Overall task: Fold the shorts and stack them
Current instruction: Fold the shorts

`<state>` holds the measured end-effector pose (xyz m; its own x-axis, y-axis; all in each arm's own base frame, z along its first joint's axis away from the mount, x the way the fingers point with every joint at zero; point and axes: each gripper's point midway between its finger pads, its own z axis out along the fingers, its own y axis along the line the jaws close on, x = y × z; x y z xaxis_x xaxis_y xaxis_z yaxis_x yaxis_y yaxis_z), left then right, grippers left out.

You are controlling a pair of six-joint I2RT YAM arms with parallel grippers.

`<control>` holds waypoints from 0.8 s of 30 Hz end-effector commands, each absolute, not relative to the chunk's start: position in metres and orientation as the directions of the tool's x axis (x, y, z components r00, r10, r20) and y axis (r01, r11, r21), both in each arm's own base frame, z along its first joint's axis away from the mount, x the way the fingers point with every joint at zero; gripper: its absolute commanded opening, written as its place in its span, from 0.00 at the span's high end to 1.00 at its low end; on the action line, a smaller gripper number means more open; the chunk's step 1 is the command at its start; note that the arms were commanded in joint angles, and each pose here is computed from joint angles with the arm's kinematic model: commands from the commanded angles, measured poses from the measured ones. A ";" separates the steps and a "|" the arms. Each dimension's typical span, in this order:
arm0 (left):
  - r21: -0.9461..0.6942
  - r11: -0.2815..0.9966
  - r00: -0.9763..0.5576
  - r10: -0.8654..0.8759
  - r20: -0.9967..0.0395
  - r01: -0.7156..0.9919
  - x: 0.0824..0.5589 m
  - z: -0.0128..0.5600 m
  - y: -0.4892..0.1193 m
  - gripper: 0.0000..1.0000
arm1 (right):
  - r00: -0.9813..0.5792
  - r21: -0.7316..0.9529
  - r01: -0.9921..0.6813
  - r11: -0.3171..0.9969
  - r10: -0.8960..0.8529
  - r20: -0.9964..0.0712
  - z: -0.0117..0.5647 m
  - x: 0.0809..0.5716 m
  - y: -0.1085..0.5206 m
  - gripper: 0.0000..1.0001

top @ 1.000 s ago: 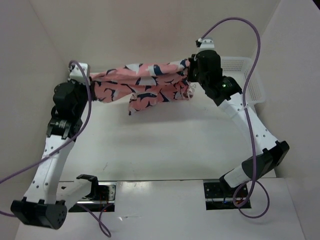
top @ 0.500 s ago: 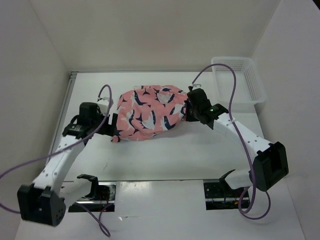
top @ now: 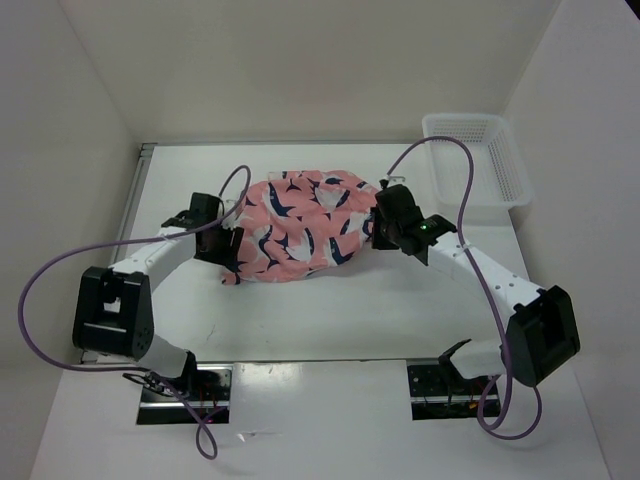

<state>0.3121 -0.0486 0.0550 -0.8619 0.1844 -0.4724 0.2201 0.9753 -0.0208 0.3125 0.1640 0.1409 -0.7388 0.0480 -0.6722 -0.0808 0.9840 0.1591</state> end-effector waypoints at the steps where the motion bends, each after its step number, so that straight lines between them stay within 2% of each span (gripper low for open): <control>1: -0.046 0.973 -0.887 0.186 -0.423 0.226 0.302 0.043 -0.050 0.31 | -0.670 0.189 -0.084 0.978 0.085 -0.737 0.169 0.321 0.166 1.00; 7: -0.109 0.966 -0.913 0.180 -0.367 0.235 0.288 0.028 -0.056 0.31 | -0.659 0.180 -0.086 0.980 0.080 -0.748 0.174 0.324 0.166 1.00; 9: -0.110 0.966 -0.915 0.180 -0.360 0.234 0.286 0.024 -0.056 0.34 | -0.660 0.187 -0.080 0.979 0.089 -0.746 0.174 0.324 0.166 1.00; 14: -0.157 0.959 -0.939 0.183 -0.291 0.235 0.270 0.013 -0.061 0.51 | -0.663 0.178 -0.073 0.981 0.086 -0.744 0.173 0.323 0.164 1.00; 18: -0.124 0.965 -0.947 0.193 -0.258 0.231 0.259 0.005 -0.055 0.51 | -0.656 0.174 -0.081 0.981 0.079 -0.750 0.176 0.324 0.164 1.00; 20: -0.092 0.971 -0.952 0.194 -0.238 0.221 0.254 0.002 -0.049 0.46 | -0.648 0.172 -0.076 0.982 0.083 -0.758 0.180 0.327 0.164 1.00; 22: -0.077 0.973 -0.949 0.194 -0.250 0.219 0.255 0.002 -0.046 0.46 | -0.647 0.166 -0.082 0.983 0.074 -0.759 0.180 0.327 0.163 1.00; 24: -0.091 0.970 -0.945 0.193 -0.265 0.224 0.257 0.000 -0.049 0.52 | -0.647 0.166 -0.082 0.983 0.074 -0.759 0.180 0.327 0.163 1.00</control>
